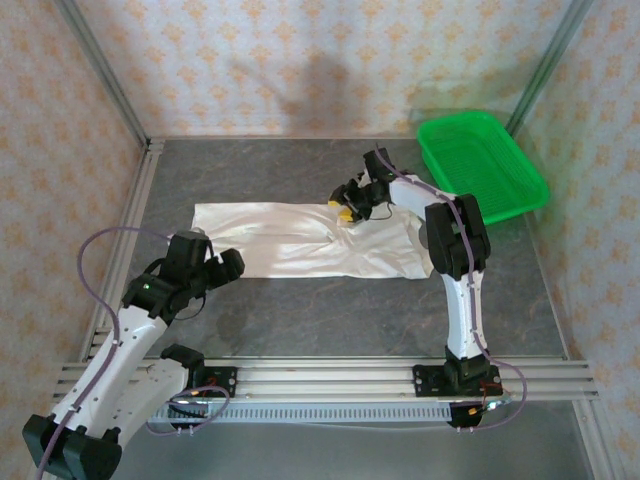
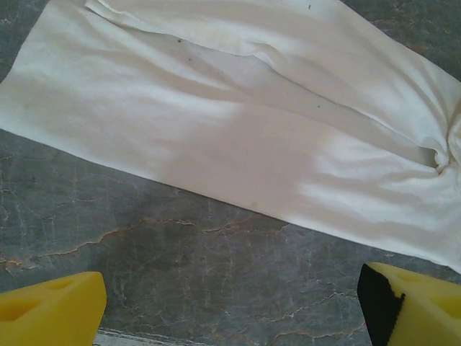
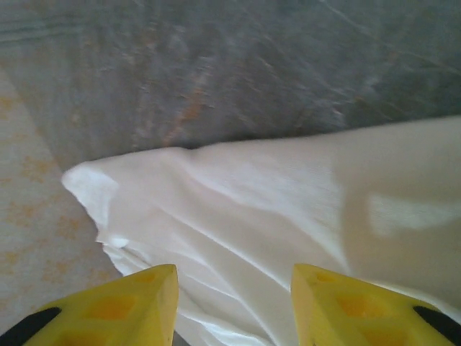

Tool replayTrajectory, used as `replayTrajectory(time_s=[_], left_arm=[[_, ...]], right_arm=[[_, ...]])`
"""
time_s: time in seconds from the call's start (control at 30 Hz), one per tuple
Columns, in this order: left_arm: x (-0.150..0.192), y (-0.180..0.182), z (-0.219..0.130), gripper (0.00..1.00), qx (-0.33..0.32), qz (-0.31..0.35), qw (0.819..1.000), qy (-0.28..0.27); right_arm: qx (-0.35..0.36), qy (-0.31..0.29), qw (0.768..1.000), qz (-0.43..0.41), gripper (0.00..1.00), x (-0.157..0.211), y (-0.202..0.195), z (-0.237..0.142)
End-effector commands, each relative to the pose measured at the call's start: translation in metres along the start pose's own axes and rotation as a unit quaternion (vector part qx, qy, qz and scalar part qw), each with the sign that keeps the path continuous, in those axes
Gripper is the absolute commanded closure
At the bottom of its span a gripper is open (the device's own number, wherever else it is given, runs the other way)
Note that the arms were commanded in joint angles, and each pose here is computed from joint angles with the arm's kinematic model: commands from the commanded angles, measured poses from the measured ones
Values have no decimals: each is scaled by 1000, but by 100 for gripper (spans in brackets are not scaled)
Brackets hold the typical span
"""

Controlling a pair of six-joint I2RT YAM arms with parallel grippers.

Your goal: Fold and stack the t-shirts

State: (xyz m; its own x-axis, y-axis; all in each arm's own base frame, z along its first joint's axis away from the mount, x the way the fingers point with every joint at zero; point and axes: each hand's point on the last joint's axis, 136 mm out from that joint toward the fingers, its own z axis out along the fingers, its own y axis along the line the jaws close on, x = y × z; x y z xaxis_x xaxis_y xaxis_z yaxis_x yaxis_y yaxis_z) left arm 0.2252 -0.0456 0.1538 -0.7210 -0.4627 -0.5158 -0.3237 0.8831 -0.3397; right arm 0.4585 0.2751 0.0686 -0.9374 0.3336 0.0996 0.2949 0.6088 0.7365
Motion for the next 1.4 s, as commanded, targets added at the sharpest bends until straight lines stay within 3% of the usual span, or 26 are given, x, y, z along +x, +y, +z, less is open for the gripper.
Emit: replayTrajectory(time_s=[0.0,0.23,0.4,0.6,0.83,1.03,1.23,1.37], left_arm=[[2,7,2,8,-18,-7,1000,-2],[-2,2,8,8,-19,-10,1000,2],[-4,-8,14,8,-4,-5,1000,8],[-14,-26,17,8,16,27,999,10],[-23,-27,35,7,-18,47,998,26],[-37,-30,46,6,-29,33,999,20],[-49,-20,68,6,-38,-1,998,45],[-60,-15,86,18,-38,-11,997,65]], right_arm=[[-61,-37,996,-60,53,-2,61,-37],[-33,-98,989,-109,37,12,65,-89],[64,-110,988,-91,36,25,13,-115],[99,-122,986,-53,24,48,-46,-133],[174,-148,973,-19,22,81,-104,-153],[167,-205,964,-8,14,110,-122,-180],[163,-190,968,14,14,133,-145,-174],[121,-197,973,15,21,125,-135,-162]])
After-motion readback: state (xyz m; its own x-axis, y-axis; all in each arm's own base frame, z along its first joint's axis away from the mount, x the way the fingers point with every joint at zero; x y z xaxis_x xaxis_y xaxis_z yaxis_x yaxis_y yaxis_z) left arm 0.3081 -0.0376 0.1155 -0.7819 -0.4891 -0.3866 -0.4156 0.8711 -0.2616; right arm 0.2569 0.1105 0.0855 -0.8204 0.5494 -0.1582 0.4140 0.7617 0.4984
